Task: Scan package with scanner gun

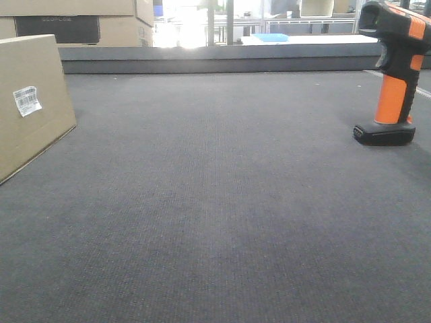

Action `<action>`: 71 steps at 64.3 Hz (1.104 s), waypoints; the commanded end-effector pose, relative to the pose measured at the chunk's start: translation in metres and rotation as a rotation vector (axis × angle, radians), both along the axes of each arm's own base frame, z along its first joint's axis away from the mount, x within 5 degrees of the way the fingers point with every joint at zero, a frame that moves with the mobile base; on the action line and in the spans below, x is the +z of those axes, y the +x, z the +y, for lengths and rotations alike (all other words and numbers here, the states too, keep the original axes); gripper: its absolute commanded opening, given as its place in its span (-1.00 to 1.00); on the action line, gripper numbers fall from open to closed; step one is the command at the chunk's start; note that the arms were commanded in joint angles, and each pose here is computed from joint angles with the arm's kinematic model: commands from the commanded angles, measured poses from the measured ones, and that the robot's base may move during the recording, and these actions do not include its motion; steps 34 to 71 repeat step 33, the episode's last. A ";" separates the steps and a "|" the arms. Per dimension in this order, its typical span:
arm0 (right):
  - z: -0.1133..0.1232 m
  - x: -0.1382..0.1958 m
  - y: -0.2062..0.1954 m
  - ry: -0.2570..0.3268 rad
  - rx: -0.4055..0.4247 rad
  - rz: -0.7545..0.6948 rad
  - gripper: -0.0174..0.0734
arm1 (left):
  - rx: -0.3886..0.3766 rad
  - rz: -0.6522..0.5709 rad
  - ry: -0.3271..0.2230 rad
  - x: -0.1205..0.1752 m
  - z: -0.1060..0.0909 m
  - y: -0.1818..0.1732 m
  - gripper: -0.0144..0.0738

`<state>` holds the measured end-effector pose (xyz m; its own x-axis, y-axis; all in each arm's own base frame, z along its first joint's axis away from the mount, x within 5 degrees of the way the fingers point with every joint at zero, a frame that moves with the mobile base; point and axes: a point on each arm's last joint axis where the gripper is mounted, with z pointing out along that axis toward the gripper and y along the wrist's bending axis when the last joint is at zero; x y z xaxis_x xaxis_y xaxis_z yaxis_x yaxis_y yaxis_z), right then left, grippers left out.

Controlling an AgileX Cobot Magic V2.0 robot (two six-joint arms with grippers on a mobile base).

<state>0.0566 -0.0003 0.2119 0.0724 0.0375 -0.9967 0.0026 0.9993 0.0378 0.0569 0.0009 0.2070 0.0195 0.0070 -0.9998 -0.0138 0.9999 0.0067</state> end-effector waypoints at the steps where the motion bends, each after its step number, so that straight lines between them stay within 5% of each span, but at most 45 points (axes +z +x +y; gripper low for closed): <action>1: 0.000 0.002 -0.001 -0.007 -0.005 -0.024 -0.97 | 0.004 -0.033 -0.008 0.003 0.000 -0.001 -0.92; 71: 0.000 0.002 -0.001 -0.007 -0.005 -0.024 -0.97 | 0.004 -0.033 -0.008 0.003 0.000 -0.001 -0.92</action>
